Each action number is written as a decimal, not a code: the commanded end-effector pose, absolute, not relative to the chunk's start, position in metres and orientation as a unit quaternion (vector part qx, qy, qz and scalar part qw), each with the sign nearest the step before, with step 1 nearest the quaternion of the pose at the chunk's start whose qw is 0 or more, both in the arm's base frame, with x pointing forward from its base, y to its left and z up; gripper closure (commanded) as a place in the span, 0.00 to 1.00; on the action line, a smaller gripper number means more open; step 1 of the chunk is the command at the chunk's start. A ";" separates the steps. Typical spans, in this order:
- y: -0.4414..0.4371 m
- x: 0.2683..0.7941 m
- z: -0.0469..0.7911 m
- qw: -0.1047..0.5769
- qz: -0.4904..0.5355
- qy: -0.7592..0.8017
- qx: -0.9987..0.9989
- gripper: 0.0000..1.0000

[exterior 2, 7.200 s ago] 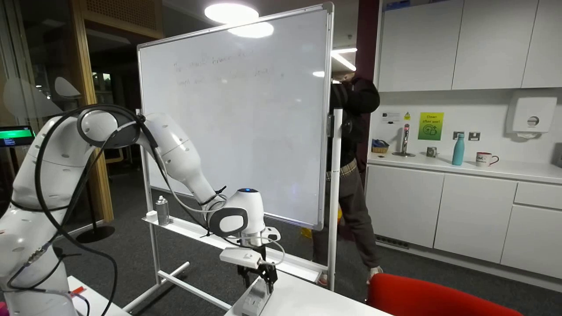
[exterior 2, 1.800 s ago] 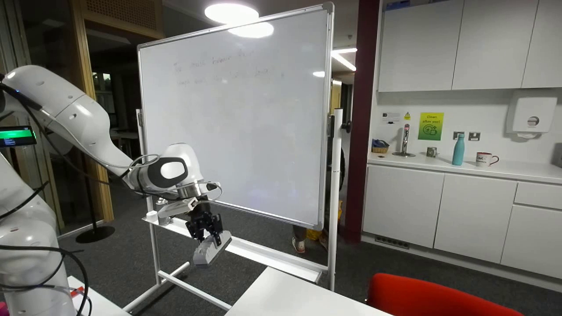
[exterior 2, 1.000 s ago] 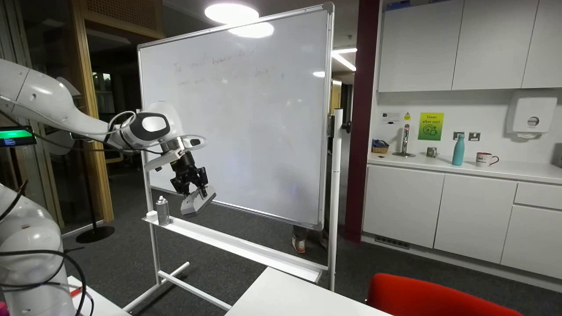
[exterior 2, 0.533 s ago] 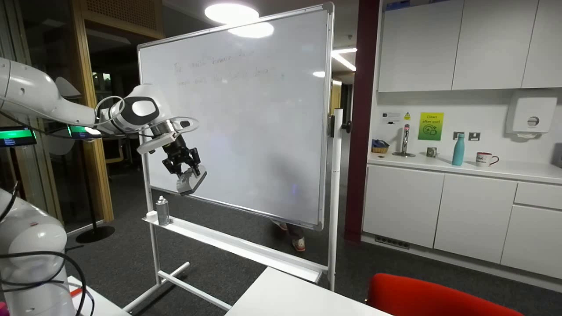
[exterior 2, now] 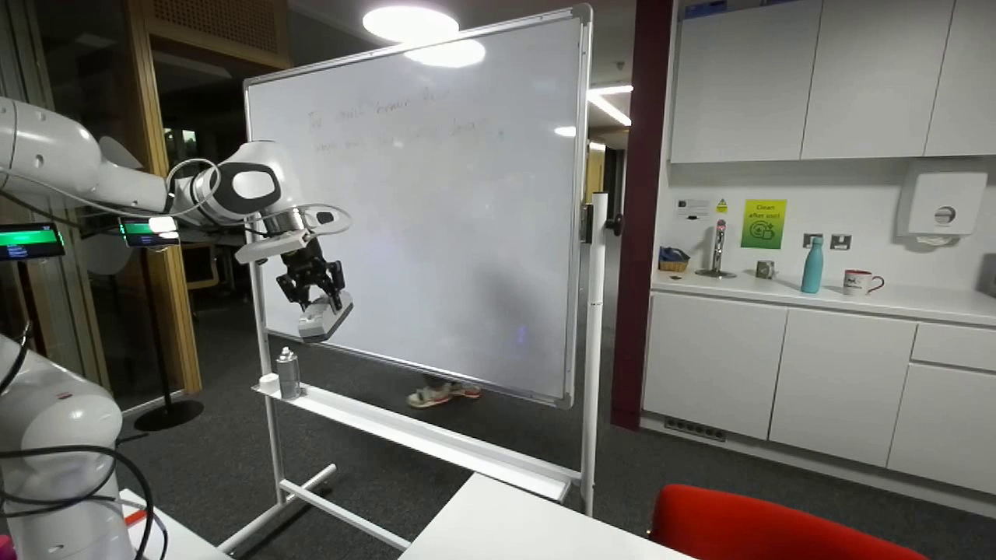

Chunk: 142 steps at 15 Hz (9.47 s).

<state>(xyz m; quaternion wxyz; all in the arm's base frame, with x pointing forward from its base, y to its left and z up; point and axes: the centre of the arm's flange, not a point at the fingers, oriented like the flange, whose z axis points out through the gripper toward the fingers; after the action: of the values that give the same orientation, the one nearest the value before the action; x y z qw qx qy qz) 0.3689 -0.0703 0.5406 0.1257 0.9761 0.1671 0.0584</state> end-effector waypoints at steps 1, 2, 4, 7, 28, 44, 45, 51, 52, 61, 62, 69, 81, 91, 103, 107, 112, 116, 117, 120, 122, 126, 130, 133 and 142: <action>-0.070 0.369 0.540 0.126 0.058 0.167 0.976 0.40; -0.070 0.369 0.540 0.125 0.058 0.167 0.976 0.65; -0.069 0.377 0.542 0.121 0.069 0.158 0.978 0.65; -0.058 0.402 0.578 0.113 0.109 0.121 0.980 0.65; -0.001 0.480 0.745 0.122 0.459 0.100 0.874 0.40; 0.007 0.532 0.760 0.132 0.622 0.126 0.761 0.65; 0.009 0.533 0.762 0.135 0.631 0.130 0.753 0.65; 0.013 0.532 0.790 0.141 0.667 0.134 0.719 0.65; 0.011 0.537 0.796 0.143 0.670 0.130 0.717 0.65; 0.010 0.585 0.826 0.155 0.682 0.119 0.705 0.65; 0.011 0.587 0.828 0.157 0.682 0.119 0.704 0.65; -0.022 0.584 0.848 0.160 0.683 0.095 0.706 0.65; -0.082 0.580 0.865 0.111 0.704 0.023 0.701 0.65; -0.032 0.589 0.821 0.114 0.685 0.129 0.708 0.65; -0.067 0.603 0.825 0.115 0.692 0.112 0.703 0.65; -0.104 0.597 0.828 0.082 0.699 0.069 0.707 0.65; -0.179 0.583 0.833 0.058 0.704 0.004 0.708 0.65; -0.238 0.582 0.827 0.061 0.699 -0.046 0.711 0.65; -0.245 0.583 0.824 0.064 0.698 -0.053 0.712 0.65; -0.233 0.589 0.822 0.072 0.698 -0.042 0.711 0.65; -0.206 0.592 0.820 0.071 0.697 -0.021 0.713 0.65; -0.158 0.599 0.805 0.081 0.689 0.023 0.719 0.65; -0.116 0.597 0.782 0.103 0.686 0.079 0.716 0.65; -0.106 0.597 0.775 0.116 0.687 0.100 0.711 0.65; -0.190 0.590 0.772 0.082 0.697 0.024 0.712 0.65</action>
<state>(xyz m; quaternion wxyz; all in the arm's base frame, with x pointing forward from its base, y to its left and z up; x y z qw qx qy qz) 0.5783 -0.1466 0.7987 0.0949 0.7062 0.0367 0.7007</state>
